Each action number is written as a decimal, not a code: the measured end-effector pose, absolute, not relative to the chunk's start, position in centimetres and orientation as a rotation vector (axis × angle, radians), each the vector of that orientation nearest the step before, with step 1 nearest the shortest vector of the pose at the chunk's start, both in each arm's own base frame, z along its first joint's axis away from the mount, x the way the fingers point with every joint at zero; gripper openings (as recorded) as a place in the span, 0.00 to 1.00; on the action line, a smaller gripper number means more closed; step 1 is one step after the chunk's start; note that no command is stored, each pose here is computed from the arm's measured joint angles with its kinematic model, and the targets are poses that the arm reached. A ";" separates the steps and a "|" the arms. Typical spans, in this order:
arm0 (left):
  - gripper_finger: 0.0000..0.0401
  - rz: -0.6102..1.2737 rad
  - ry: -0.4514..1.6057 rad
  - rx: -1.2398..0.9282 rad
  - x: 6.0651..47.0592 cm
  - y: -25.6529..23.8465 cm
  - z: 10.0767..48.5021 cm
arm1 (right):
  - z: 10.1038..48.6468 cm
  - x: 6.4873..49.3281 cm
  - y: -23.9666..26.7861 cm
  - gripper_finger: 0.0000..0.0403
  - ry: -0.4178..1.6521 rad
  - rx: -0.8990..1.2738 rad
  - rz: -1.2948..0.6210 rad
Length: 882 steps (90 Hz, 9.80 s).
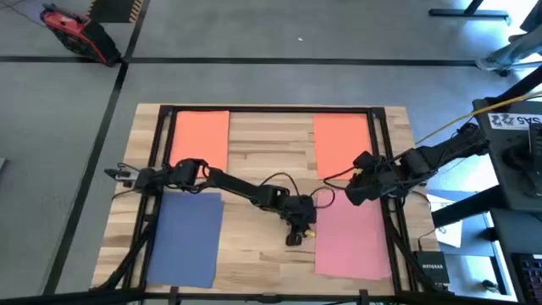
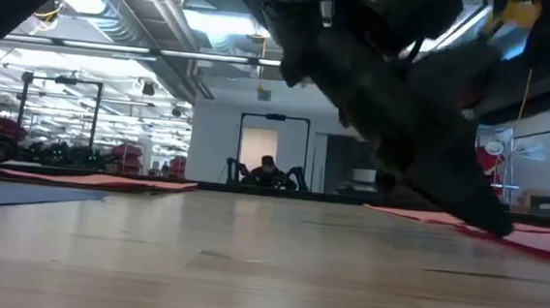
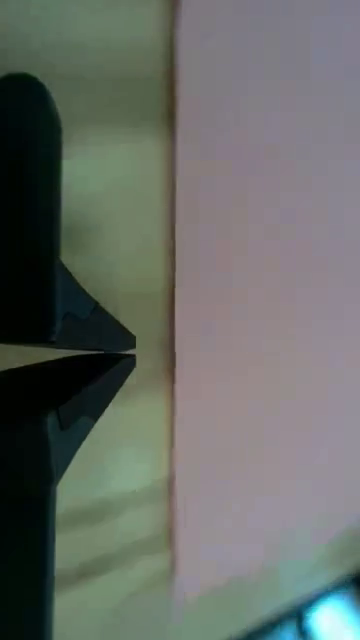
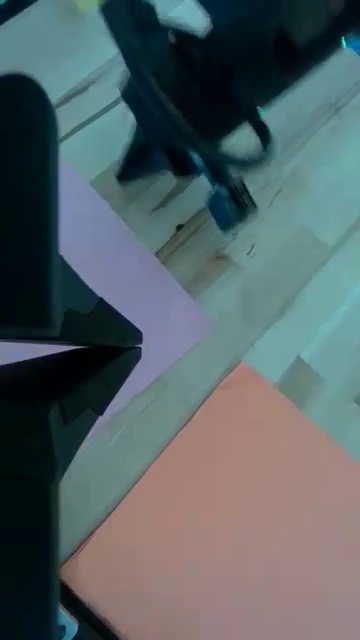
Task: Organize paper
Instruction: Stack the pink colored paper on top of the pink colored paper, then stack the orange colored paper on top of the orange colored papers
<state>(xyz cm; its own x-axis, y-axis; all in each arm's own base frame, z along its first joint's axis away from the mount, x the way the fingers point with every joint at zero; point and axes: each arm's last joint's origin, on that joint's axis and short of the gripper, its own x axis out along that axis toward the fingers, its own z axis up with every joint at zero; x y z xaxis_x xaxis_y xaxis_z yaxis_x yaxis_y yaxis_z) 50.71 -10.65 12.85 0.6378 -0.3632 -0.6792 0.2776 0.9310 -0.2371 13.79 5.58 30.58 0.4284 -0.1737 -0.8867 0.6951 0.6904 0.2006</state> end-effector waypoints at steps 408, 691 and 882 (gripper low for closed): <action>0.00 0.319 0.311 -0.500 18.2 -4.7 22.7 | 13.5 26.5 19.1 0.00 1.478 0.428 0.084; 0.30 0.465 1.138 0.042 18.3 1.1 14.5 | 19.8 31.7 1.1 0.27 1.039 0.404 -0.255; 0.00 0.330 0.486 -0.712 18.5 0.7 27.7 | 17.4 39.4 -4.1 0.27 0.502 1.131 -0.093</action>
<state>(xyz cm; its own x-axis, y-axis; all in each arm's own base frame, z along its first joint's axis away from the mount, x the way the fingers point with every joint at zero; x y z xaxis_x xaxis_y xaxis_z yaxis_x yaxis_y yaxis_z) 18.49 0.74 27.65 0.8393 0.1239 -0.5294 -0.4462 0.7133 -0.5405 39.36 -4.06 17.41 0.8857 0.1784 -0.4285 0.3199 0.4342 0.8421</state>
